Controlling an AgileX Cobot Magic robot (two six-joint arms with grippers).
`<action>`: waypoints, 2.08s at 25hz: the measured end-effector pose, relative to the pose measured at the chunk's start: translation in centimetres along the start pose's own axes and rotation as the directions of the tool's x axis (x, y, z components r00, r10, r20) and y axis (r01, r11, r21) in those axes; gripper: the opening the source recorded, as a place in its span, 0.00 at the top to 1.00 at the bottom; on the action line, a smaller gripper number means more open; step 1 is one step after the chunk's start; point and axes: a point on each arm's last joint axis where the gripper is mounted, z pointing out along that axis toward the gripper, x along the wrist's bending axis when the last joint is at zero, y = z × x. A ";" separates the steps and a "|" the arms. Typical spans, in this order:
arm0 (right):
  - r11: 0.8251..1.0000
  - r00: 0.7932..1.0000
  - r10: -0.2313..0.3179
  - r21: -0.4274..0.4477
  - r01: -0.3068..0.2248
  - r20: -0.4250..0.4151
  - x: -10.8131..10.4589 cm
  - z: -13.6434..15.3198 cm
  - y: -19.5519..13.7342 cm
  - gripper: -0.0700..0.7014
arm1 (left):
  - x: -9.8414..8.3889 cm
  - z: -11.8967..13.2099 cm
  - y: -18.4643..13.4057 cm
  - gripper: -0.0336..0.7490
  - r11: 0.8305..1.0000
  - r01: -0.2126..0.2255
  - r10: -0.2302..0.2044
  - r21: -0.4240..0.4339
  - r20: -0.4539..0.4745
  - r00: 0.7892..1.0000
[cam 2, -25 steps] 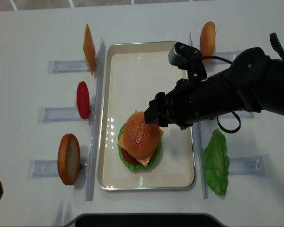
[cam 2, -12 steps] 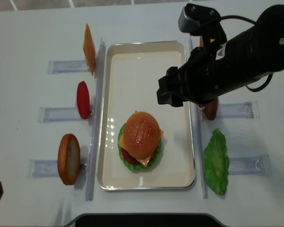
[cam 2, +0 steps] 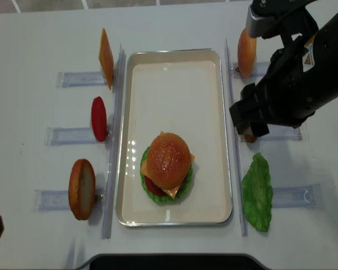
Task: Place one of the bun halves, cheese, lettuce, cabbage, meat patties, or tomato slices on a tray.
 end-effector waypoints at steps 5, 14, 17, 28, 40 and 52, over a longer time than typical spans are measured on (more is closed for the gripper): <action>0.999 0.997 -0.034 -0.013 0.035 0.076 -0.8 -1.1 -0.6 0.32 | 0.0 0.0 0.0 0.78 1.000 0.000 0.000 0.000 0.000 1.000; 0.990 0.967 0.142 -0.052 -0.134 0.210 -7.3 -3.2 -0.5 0.34 | 0.0 0.0 0.0 0.78 1.000 0.000 0.000 0.000 0.000 1.000; 0.976 0.943 0.217 -0.060 -0.209 0.252 -10.3 -3.9 -0.9 0.35 | 0.0 0.0 0.0 0.78 1.000 0.000 0.000 0.000 0.000 1.000; 0.912 0.856 0.411 -0.123 -0.393 0.315 -16.1 -5.8 -2.6 0.36 | 0.0 0.0 0.0 0.78 1.000 0.000 0.000 0.000 0.000 1.000; 0.927 0.902 0.363 -0.189 -0.324 0.232 -12.7 -7.1 -6.6 0.37 | 0.0 0.0 0.0 0.78 1.000 0.000 0.000 0.000 0.000 1.000; 0.883 0.907 0.335 -0.422 -0.207 0.256 -8.0 -9.7 -14.4 0.37 | 0.0 0.0 0.0 0.78 1.000 0.000 0.000 0.000 0.000 1.000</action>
